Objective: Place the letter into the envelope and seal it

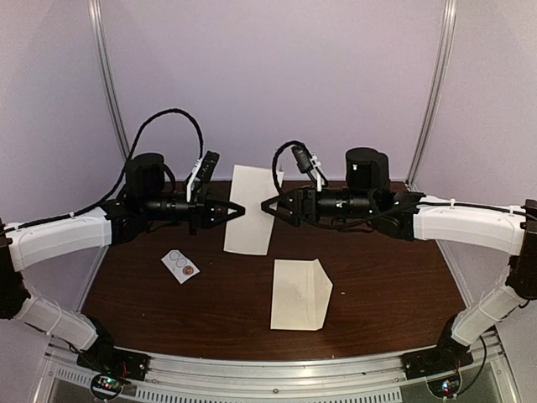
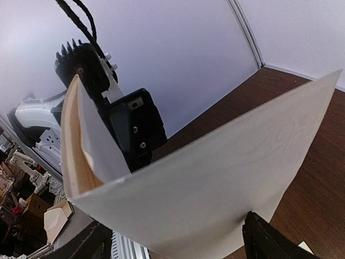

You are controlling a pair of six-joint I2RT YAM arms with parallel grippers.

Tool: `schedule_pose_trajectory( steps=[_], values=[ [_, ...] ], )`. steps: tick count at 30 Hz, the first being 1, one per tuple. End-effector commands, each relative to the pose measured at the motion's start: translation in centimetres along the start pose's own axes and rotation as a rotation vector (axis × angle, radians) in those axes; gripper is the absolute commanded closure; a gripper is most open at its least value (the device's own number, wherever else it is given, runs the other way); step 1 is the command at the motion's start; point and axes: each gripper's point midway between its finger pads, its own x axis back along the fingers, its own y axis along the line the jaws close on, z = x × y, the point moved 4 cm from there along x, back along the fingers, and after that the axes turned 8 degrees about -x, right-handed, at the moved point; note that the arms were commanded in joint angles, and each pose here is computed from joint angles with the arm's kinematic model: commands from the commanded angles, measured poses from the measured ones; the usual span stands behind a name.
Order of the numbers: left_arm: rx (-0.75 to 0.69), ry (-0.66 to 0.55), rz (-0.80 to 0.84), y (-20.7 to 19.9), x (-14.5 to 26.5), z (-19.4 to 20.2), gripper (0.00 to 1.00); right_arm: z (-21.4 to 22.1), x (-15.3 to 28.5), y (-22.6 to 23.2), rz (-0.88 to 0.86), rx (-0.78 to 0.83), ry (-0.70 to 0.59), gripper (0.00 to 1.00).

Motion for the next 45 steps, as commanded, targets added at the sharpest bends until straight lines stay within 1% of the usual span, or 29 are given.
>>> schedule_pose_trajectory(
  steps=[1,9,13,20,22,23,25,26,32,34,36,39,43,45],
  values=[
    [-0.051,-0.041,0.032,-0.8,0.1,-1.1,1.00,-0.6,-0.2,2.2,-0.100,0.045,0.010,0.18],
    [-0.048,-0.040,0.041,-0.8,0.0,-1.0,1.00,-0.3,-0.2,3.2,-0.159,0.050,0.038,0.40],
    [-0.042,-0.037,0.057,-0.9,-0.2,-0.9,1.00,-0.2,-0.3,4.1,-0.217,0.048,0.050,0.54],
    [-0.029,-0.027,0.075,-0.9,-0.5,-0.6,1.00,-0.3,-0.4,4.6,-0.235,0.054,0.054,0.71],
    [-0.030,-0.027,0.074,-0.9,-0.5,-0.6,1.00,-0.3,-0.4,4.5,-0.228,0.053,0.052,0.79],
    [-0.031,-0.027,0.072,-1.0,-0.4,-0.7,1.00,-0.3,-0.3,4.5,-0.224,0.055,0.048,0.87],
    [-0.034,-0.027,0.066,-0.9,-0.4,-0.8,1.00,-0.4,-0.3,4.5,-0.218,0.057,0.044,0.98],
    [-0.037,-0.027,0.061,-0.9,-0.3,-0.9,0.96,-0.4,-0.2,4.5,-0.215,0.060,0.041,1.00],
    [-0.057,-0.016,0.008,-0.6,0.0,-1.5,0.46,-0.3,0.1,4.7,-0.206,0.081,0.066,1.00],
    [-0.057,-0.015,0.000,-0.6,0.1,-1.5,0.35,-0.1,0.1,4.9,-0.215,0.085,0.090,1.00],
    [-0.054,-0.013,0.004,-0.5,0.1,-1.5,0.29,0.0,0.3,5.1,-0.225,0.090,0.115,1.00],
    [-0.043,-0.011,0.038,-0.8,-0.1,-1.4,0.23,0.3,0.5,5.6,-0.248,0.100,0.149,1.00],
    [-0.020,-0.004,0.105,-1.1,-0.6,-1.2,0.21,0.9,0.6,6.0,-0.269,0.111,0.195,1.00],
    [-0.013,-0.006,0.134,-1.4,-0.6,-1.2,0.24,1.3,0.6,5.9,-0.253,0.118,0.224,1.00]
  ],
)
